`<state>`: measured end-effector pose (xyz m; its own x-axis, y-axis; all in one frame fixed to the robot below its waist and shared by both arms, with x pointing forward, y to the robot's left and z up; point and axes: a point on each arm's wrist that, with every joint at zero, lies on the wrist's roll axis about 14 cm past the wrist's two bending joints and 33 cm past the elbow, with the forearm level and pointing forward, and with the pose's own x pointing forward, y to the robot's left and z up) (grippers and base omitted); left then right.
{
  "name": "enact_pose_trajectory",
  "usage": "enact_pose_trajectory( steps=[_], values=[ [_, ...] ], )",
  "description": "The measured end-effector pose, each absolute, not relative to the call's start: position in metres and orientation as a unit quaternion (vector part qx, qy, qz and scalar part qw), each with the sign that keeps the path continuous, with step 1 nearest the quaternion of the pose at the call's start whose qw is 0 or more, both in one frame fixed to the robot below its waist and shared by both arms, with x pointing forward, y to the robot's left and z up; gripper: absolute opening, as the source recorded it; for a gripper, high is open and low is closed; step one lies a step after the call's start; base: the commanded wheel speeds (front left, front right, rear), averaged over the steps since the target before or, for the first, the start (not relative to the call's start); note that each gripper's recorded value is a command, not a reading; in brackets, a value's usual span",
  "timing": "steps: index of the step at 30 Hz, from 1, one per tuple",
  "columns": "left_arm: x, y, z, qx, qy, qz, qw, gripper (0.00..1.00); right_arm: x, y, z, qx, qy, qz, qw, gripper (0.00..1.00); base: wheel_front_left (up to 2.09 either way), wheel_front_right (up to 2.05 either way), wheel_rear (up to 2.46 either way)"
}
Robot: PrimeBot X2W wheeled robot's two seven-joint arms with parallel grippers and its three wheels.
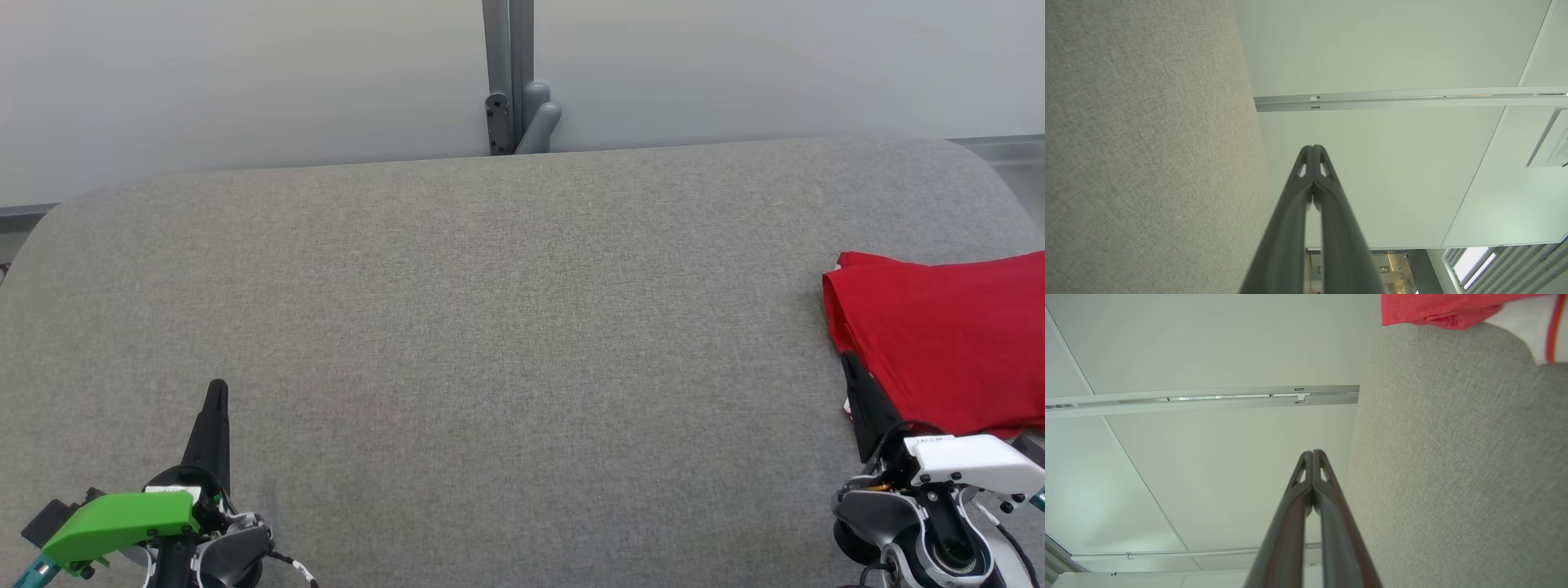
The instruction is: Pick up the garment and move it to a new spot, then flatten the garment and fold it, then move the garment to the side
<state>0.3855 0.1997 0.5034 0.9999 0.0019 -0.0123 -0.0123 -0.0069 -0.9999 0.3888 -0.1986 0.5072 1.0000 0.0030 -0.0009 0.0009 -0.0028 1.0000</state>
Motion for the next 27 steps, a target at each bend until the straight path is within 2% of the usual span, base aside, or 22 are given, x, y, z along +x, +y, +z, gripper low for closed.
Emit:
enact_pose_trajectory(
  steps=[27],
  values=[
    [0.3855, 0.1997, 0.5034, -0.71, 0.004, 0.005, 0.705, 0.0, 0.3888, -0.1986, 0.5071, 0.708, 0.001, 0.001, 0.706, 0.0, 0.0, 0.0, 0.0]
  ],
)
